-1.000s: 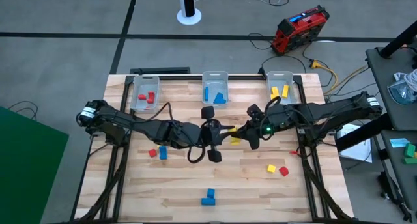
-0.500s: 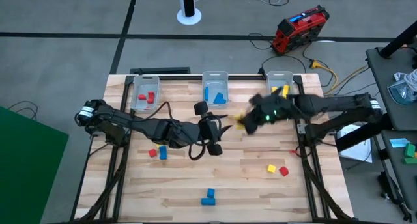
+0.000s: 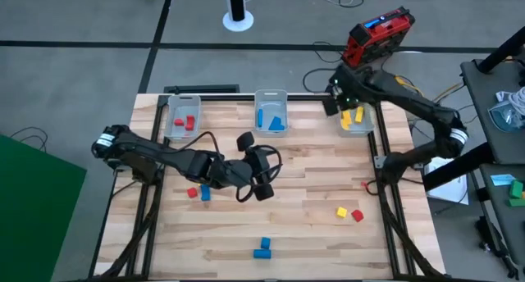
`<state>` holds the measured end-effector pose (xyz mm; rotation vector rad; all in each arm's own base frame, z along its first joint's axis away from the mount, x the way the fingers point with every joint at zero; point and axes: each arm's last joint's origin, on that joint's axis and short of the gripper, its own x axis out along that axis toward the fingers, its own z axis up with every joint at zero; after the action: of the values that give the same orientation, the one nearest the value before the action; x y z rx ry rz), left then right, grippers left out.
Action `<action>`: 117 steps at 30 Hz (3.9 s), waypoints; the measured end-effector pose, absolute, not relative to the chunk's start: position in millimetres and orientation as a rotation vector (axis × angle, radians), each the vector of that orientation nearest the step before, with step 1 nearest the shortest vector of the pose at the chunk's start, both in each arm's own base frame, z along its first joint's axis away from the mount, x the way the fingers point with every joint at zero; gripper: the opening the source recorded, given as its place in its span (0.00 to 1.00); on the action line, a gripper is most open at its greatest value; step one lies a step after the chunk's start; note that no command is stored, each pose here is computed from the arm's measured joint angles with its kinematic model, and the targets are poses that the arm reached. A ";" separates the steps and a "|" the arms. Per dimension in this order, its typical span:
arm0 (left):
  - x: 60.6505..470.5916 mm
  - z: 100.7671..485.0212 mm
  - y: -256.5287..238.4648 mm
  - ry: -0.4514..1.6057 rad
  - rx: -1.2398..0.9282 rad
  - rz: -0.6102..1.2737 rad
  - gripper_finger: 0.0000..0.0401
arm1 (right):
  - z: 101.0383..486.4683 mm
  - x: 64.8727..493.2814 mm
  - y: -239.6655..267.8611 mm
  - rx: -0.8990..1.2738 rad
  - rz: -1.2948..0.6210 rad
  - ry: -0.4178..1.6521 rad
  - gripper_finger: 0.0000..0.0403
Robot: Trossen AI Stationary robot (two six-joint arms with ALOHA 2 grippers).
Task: Sort blocks
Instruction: Put the yellow block into the right gray bin, then put the red block into the right gray bin
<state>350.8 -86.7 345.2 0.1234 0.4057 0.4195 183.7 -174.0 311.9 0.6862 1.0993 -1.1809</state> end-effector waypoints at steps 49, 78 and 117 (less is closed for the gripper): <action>260.0 294.9 -12.4 1.243 -0.697 1.021 0.39 | 298.4 199.0 -186.2 0.715 -0.974 1.023 0.46; 175.5 179.1 13.5 1.061 -1.242 1.258 0.44 | 295.7 256.2 -105.2 0.646 -0.741 1.055 0.50; 191.5 145.7 15.5 1.068 -1.187 1.276 0.27 | 286.8 266.8 -104.6 0.631 -0.726 1.072 0.51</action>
<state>191.5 15.5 145.7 -1.1869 1.0684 1.2761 266.8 -104.6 286.8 0.6311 1.0722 -0.7256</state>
